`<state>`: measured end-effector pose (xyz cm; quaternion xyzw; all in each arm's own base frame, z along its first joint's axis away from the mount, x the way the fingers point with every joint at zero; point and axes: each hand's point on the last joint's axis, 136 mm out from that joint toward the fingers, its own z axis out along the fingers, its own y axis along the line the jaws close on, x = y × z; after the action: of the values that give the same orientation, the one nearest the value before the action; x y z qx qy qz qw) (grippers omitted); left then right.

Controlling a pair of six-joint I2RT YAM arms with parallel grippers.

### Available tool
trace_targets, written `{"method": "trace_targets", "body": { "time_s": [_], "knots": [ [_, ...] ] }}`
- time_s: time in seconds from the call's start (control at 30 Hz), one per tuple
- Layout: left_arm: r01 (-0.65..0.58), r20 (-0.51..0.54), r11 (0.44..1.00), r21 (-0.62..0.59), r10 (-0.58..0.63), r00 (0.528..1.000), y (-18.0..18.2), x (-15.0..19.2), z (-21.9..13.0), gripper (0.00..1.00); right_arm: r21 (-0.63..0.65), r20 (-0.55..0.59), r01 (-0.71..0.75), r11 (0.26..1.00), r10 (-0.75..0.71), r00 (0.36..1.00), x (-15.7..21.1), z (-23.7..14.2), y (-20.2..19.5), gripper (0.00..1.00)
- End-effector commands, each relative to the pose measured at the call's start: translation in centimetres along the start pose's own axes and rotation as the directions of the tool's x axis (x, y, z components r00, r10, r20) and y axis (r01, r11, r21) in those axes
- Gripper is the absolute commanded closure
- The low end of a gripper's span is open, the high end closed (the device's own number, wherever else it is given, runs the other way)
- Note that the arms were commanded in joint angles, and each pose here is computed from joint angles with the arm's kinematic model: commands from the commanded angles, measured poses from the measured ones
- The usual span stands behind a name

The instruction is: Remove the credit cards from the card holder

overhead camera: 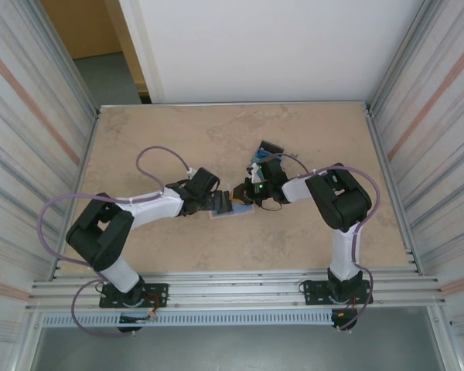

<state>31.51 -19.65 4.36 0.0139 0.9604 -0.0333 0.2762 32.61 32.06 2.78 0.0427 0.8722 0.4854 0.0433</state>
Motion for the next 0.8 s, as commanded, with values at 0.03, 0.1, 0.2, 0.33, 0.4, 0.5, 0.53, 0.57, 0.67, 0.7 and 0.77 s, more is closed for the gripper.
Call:
{"method": "trace_targets", "body": {
  "time_s": [0.03, 0.1, 0.2, 0.33, 0.4, 0.5, 0.53, 0.57, 0.67, 0.7, 0.77],
  "knots": [
    [-0.013, -0.019, 1.000, -0.024, 0.012, 1.000, 0.3, 0.1, -0.2, 0.01, 0.007, 0.008, -0.022, 1.000, 0.022, 1.000, 0.1, -0.9, -0.1, 0.96],
    [-0.011, -0.030, 1.000, -0.028, 0.010, 0.999, 0.4, 0.5, 0.0, 0.01, 0.005, 0.011, -0.020, 1.000, 0.020, 1.000, 0.1, -1.0, 0.0, 0.96],
    [-0.010, -0.039, 0.999, -0.031, 0.009, 0.999, 0.5, 0.8, 0.3, 0.01, 0.012, 0.016, -0.023, 1.000, 0.022, 1.000, 0.1, -1.3, -0.2, 0.96],
    [-0.018, -0.050, 0.999, -0.031, 0.016, 0.999, 0.4, 1.1, 0.5, 0.01, 0.019, 0.022, -0.026, 0.999, 0.026, 0.999, 0.1, -1.6, -0.4, 0.96],
    [-0.021, -0.053, 1.000, -0.023, 0.019, 0.998, 0.2, 1.0, 0.6, 0.01, 0.018, 0.023, -0.025, 1.000, 0.024, 0.999, 0.1, -1.7, -0.3, 0.96],
    [-0.029, -0.056, 1.000, -0.012, 0.028, 0.998, -0.2, 1.0, 0.6, 0.01, 0.017, 0.022, -0.025, 1.000, 0.025, 0.999, 0.2, -1.7, -0.3, 0.96],
    [-0.033, -0.055, 0.999, -0.009, 0.032, 0.998, -0.3, 0.9, 0.6, 0.01, 0.017, 0.025, -0.024, 1.000, 0.023, 0.999, 0.1, -1.8, -0.2, 0.96],
    [-0.037, -0.056, 0.999, -0.007, 0.037, 0.998, -0.4, 0.9, 0.6, 0.01, 0.017, 0.026, -0.023, 1.000, 0.022, 0.999, 0.1, -1.8, -0.2, 0.96],
    [-0.048, -0.054, 0.999, 0.001, 0.048, 0.997, -0.8, 0.9, 0.6, 0.01, 0.015, 0.026, -0.021, 1.000, 0.021, 0.999, 0.1, -1.8, -0.1, 0.96],
    [-0.051, -0.055, 0.999, 0.002, 0.051, 0.997, -0.8, 0.9, 0.6, 0.01, 0.016, 0.025, -0.023, 1.000, 0.022, 0.999, 0.1, -1.7, -0.2, 0.96],
    [-0.054, -0.056, 0.999, 0.007, 0.054, 0.997, -1.0, 0.9, 0.7, 0.01, 0.015, 0.025, -0.024, 1.000, 0.023, 0.999, 0.1, -1.7, -0.2, 0.96]
  ]
}}
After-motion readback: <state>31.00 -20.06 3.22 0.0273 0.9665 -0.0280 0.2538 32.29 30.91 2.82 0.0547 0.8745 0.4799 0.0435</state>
